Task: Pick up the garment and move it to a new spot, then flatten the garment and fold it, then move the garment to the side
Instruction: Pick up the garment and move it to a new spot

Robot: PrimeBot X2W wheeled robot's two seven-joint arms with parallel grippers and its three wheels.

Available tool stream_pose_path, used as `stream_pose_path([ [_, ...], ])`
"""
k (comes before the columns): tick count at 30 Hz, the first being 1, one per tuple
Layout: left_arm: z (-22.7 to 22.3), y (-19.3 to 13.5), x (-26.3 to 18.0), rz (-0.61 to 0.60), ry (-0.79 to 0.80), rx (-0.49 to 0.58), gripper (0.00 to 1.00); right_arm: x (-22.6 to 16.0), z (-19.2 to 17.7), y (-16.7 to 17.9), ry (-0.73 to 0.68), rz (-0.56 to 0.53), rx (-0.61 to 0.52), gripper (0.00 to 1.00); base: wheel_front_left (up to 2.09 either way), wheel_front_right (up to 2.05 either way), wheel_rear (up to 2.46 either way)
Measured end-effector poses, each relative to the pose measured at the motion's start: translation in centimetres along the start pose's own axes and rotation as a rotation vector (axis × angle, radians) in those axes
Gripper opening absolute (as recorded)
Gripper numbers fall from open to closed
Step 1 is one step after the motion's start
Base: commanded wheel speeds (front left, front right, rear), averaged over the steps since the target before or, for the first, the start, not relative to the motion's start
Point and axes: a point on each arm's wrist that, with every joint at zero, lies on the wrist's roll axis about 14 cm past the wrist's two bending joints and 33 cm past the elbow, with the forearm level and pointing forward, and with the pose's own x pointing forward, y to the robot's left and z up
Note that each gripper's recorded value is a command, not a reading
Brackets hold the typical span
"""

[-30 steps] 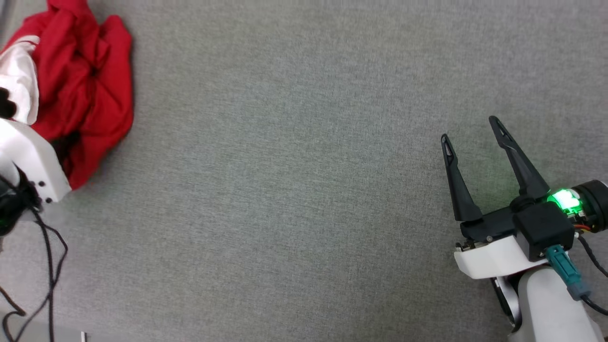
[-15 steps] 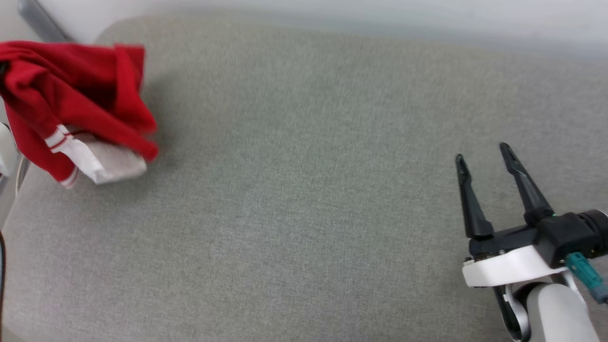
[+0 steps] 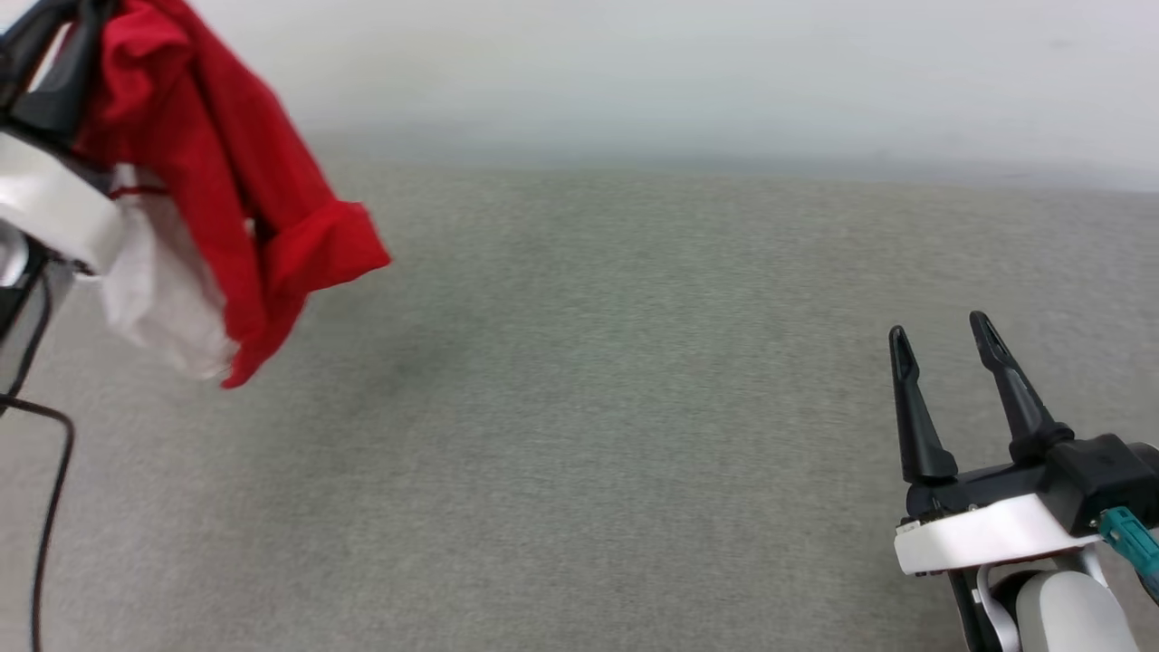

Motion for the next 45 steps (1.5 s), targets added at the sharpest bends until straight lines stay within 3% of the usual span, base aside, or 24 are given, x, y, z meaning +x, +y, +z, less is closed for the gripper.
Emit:
stream_pose_path([
  [11,7.4,-13.5,5.9,-0.257,-0.289,-0.128,0.0,-3.8,1.7,-5.5,-0.008,-0.168,-0.068,1.0,0.0,0.0,0.0],
  [17,7.7,-22.8,7.3,-0.456,-0.324,-0.193,0.0,-5.9,2.1,-8.6,0.004,-0.267,-0.106,1.0,0.0,0.0,0.0],
  [22,3.7,-32.1,4.8,-0.68,-0.217,-0.282,0.0,-7.3,1.4,-10.6,0.04,-0.331,-0.122,1.0,0.0,0.0,0.0],
  [28,0.8,-41.0,-1.4,-0.886,-0.07,-0.425,0.0,-7.7,0.6,-11.3,0.068,-0.354,-0.128,1.0,0.0,0.0,0.0],
  [29,0.2,-42.1,-2.7,-0.914,-0.037,-0.441,0.29,-7.5,0.5,-11.2,0.071,-0.35,-0.129,1.0,0.0,0.0,0.0],
  [30,-0.2,-43.0,-3.8,-0.942,-0.007,-0.448,1.0,-7.4,0.4,-11.1,0.073,-0.344,-0.128,1.0,0.0,0.0,0.0],
  [33,-0.8,-44.6,-5.6,-0.968,0.044,-0.465,1.0,-6.9,0.0,-10.5,0.074,-0.325,-0.106,1.0,0.0,0.0,0.0],
  [37,-0.3,-44.1,-5.3,-0.915,0.051,-0.49,1.0,-6.1,-0.2,-10.0,0.058,-0.315,-0.048,1.0,0.0,0.0,0.0],
  [45,-0.1,-37.1,-3.9,-0.677,0.018,-0.478,1.0,-4.6,0.3,-7.2,0.029,-0.228,-0.024,1.0,0.0,0.0,0.0],
])
